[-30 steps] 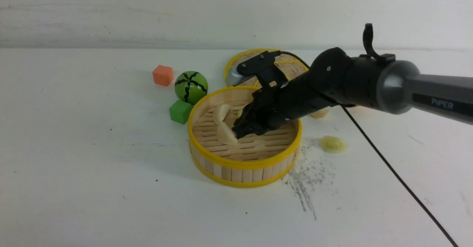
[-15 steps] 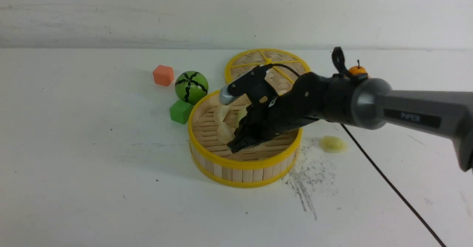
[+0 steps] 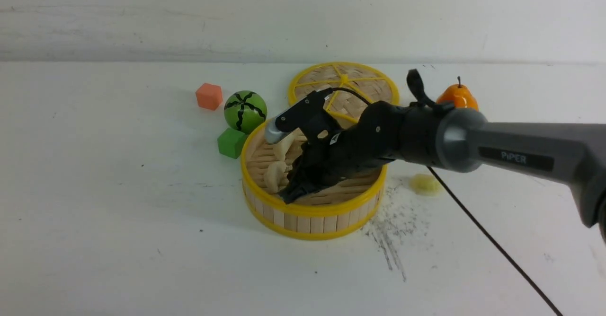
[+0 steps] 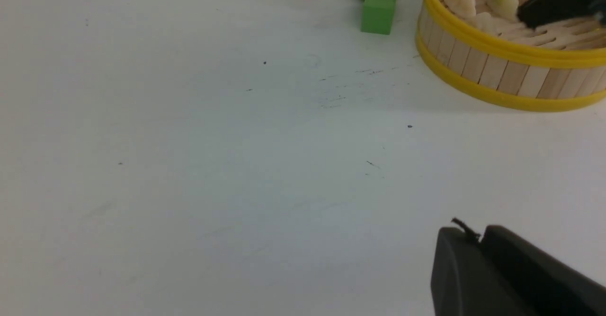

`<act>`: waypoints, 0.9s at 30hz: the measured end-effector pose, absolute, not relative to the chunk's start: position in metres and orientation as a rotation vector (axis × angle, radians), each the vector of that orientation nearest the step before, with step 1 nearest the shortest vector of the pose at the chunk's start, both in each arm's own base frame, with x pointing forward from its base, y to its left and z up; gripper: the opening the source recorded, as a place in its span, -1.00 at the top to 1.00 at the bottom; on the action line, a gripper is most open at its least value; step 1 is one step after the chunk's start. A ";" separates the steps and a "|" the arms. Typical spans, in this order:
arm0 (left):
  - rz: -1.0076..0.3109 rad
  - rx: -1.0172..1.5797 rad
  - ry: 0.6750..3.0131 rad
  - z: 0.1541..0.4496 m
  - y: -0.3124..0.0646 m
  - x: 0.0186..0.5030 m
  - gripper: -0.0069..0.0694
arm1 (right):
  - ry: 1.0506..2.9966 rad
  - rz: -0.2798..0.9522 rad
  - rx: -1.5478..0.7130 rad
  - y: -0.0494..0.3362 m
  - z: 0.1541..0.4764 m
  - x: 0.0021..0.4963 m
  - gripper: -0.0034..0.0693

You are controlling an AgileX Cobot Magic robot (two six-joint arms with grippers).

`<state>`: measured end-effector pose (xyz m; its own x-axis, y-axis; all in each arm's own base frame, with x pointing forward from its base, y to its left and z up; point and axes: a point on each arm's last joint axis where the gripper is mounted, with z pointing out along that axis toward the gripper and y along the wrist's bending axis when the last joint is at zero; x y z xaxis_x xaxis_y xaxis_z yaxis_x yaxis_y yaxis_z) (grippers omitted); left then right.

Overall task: Put the dumplings into the steamer on the white table.
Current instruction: 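Reach for and grasp a dumpling on the table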

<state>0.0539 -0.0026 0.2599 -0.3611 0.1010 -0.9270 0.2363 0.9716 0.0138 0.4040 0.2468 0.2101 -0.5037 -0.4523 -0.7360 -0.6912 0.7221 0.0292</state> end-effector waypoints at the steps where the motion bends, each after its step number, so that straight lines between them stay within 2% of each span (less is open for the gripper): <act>1: -0.143 0.242 1.942 0.260 -0.003 0.054 0.67 | 2.169 0.415 -0.853 0.238 0.228 0.403 0.93; 4: -0.139 0.243 1.941 0.260 -0.002 0.054 0.67 | 2.129 0.324 -0.883 0.195 0.278 0.400 0.82; 5: -0.138 0.244 1.940 0.260 -0.002 0.054 0.67 | 2.136 0.291 -0.904 0.181 0.288 0.398 0.78; 7: -0.133 0.246 1.939 0.260 -0.002 0.054 0.67 | 2.199 0.208 -0.929 0.147 0.294 0.400 0.58; 9: -0.133 0.246 1.938 0.260 -0.002 0.054 0.67 | 2.315 0.159 -0.896 0.109 0.281 0.409 0.31; 11: -0.131 0.246 1.937 0.260 -0.002 0.054 0.67 | 2.412 0.166 -0.829 0.085 0.261 0.419 0.05; 15: -0.129 0.247 1.936 0.260 -0.002 0.054 0.67 | 2.512 0.206 -0.755 0.068 0.221 0.434 -0.32; 20: -0.122 0.250 1.936 0.259 -0.002 0.055 0.67 | 2.513 0.214 -0.764 0.072 0.198 0.442 -0.42; 27: -0.092 0.266 1.947 0.252 -0.002 0.056 0.66 | 2.464 0.200 -0.859 0.085 0.185 0.447 -0.41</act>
